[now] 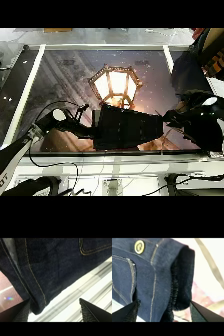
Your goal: Fold the clothes and pants, and hang the long-sleeved shirts on hangers.
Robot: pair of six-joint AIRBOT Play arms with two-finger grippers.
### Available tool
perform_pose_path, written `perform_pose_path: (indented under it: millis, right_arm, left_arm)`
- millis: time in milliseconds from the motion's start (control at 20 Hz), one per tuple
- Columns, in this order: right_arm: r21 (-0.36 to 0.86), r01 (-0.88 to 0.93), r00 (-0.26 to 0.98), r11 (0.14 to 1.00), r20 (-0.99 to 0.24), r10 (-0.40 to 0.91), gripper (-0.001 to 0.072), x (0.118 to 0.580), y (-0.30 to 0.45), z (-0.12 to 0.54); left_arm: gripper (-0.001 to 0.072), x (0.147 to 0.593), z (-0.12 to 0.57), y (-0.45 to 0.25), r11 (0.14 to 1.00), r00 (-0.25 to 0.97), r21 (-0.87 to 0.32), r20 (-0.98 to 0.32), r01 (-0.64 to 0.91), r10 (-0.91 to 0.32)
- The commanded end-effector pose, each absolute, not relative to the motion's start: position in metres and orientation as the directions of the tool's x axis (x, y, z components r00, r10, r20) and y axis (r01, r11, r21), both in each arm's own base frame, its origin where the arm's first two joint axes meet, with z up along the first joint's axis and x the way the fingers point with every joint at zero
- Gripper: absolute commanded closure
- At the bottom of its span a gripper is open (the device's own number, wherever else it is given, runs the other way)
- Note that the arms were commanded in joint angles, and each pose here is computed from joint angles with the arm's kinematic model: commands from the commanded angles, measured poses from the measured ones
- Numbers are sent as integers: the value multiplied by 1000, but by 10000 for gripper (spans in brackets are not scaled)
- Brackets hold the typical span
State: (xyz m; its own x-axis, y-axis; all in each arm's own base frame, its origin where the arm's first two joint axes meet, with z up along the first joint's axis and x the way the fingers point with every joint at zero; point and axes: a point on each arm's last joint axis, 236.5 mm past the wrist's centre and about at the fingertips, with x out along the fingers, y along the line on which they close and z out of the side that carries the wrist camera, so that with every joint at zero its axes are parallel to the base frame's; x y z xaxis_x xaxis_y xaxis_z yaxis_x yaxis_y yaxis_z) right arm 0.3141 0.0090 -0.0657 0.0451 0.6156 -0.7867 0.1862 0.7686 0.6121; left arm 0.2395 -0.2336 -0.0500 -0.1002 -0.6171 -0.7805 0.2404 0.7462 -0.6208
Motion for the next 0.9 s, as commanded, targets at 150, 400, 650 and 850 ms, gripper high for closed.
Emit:
perform_pose_path:
  millis: [150,400,650,850]
  right_arm:
    - [566,298,187,769,-825,534,22,331,12,-108]
    - [598,356,156,719,-796,585,47,327,23,-118]
    - [726,239,78,645,-676,733,69,322,82,-114]
    - [733,-8,-11,680,-680,733,380,316,139,-115]
  left_arm:
    - [14,245,-51,-233,751,-77,-615,-783,241,-617]
    - [13,255,-52,-233,760,-34,-604,-788,242,-615]
    - [14,278,-54,-230,782,61,-573,-795,246,-603]
    - [18,288,-61,-219,812,104,-512,-825,279,-556]
